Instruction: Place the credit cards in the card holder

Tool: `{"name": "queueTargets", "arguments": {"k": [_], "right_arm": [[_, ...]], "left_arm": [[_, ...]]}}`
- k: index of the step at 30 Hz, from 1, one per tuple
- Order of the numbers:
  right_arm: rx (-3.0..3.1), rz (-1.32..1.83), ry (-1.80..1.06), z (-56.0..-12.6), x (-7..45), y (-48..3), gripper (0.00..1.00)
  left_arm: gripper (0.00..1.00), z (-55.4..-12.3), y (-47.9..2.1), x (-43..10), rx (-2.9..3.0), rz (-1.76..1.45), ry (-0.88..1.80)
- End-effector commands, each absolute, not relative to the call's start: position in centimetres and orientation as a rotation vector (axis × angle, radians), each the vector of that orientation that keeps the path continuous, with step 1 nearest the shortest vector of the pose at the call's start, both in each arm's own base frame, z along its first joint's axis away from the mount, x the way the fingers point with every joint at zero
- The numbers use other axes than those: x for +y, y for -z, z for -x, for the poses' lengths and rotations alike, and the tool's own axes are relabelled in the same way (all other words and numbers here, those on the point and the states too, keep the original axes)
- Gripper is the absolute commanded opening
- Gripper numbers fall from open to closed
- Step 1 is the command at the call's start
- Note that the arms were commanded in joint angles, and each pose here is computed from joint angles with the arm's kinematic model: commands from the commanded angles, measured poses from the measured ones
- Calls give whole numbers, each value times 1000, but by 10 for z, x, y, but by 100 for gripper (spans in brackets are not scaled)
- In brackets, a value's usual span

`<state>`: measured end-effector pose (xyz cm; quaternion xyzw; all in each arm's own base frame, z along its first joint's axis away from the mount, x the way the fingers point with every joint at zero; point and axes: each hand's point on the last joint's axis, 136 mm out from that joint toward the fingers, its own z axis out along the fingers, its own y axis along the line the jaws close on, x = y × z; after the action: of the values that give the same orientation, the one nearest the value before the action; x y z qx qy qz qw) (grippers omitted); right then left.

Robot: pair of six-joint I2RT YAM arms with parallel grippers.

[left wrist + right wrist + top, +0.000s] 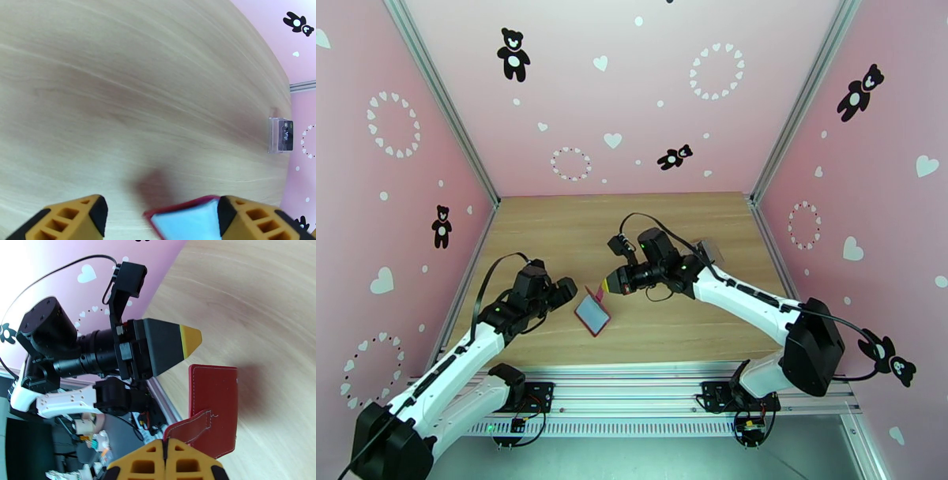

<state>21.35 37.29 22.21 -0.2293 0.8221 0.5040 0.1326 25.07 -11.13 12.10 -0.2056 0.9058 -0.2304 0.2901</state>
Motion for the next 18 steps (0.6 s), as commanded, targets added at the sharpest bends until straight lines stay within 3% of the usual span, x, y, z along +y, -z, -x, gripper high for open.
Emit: {"name": "queueTargets", "arguments": {"k": [1, 11, 18], "right_arm": [[2360, 602, -1510, -220, 380, -221, 0], [2586, 312, -1433, -238, 352, -126, 0], [2643, 219, -1286, -247, 305, -99, 0]], "left_arm": [[77, -246, -127, -104, 2419, 545, 577], [71, -245, -108, -123, 2537, 448, 622], [68, -249, -100, -152, 2564, 341, 745]]}}
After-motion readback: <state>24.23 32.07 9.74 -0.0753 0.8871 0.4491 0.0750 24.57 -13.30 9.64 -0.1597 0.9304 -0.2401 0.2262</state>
